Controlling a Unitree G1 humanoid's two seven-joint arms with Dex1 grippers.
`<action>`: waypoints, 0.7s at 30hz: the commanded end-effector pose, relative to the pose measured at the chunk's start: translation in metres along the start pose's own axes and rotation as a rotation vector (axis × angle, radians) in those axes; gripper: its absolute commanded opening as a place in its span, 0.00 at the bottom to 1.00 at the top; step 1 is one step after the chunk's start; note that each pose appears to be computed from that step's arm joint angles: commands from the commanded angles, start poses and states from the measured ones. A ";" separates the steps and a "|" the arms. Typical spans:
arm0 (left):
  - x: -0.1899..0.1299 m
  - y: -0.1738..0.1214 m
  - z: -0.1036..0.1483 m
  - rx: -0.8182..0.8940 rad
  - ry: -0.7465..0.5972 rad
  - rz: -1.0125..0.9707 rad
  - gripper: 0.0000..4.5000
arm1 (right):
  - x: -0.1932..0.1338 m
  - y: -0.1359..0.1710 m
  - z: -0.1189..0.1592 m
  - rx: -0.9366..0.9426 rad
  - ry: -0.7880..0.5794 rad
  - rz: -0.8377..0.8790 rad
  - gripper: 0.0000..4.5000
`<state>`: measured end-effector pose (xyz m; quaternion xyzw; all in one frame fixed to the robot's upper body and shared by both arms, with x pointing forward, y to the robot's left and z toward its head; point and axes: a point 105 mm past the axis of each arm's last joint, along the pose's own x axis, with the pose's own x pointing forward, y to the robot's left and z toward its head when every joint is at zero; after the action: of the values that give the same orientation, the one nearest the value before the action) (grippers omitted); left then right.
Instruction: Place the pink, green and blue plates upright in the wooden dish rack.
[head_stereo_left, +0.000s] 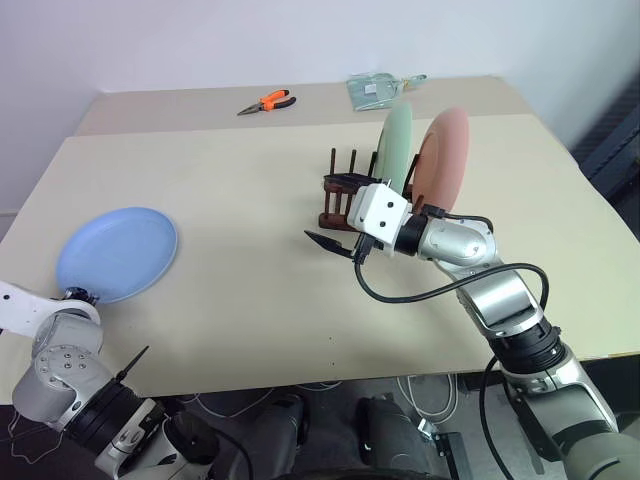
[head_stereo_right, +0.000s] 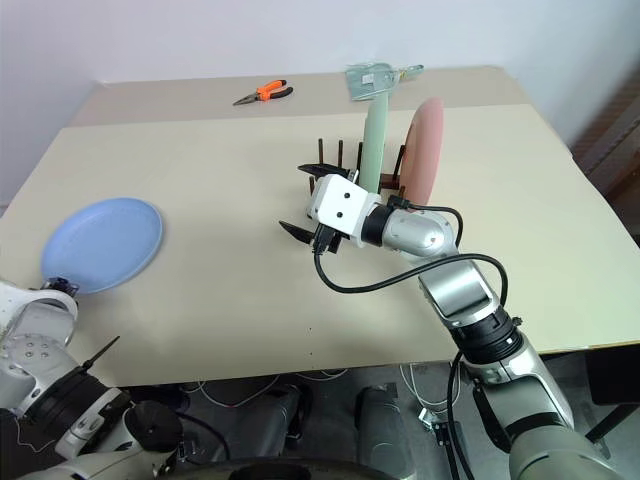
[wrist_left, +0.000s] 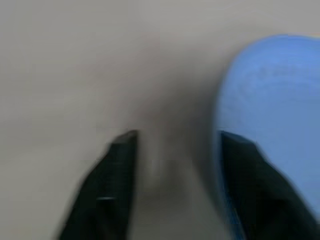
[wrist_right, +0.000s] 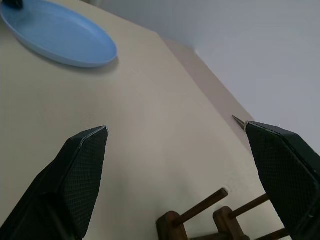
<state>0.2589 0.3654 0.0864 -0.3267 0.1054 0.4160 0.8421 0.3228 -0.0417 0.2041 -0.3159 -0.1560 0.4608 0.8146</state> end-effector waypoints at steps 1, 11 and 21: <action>-0.001 -0.022 -0.002 -0.022 0.033 -0.106 0.12 | -0.001 -0.005 0.008 -0.033 -0.031 -0.035 1.00; -0.048 -0.147 0.028 0.243 -0.151 -0.654 0.01 | 0.001 -0.005 0.020 -0.097 -0.052 -0.034 1.00; -0.137 -0.247 0.010 0.520 -0.178 -1.127 0.01 | 0.036 -0.002 0.023 -0.437 -0.016 -0.030 1.00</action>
<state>0.3680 0.1785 0.2503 -0.0927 -0.0251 -0.0949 0.9908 0.3291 -0.0077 0.2130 -0.4636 -0.2402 0.4222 0.7410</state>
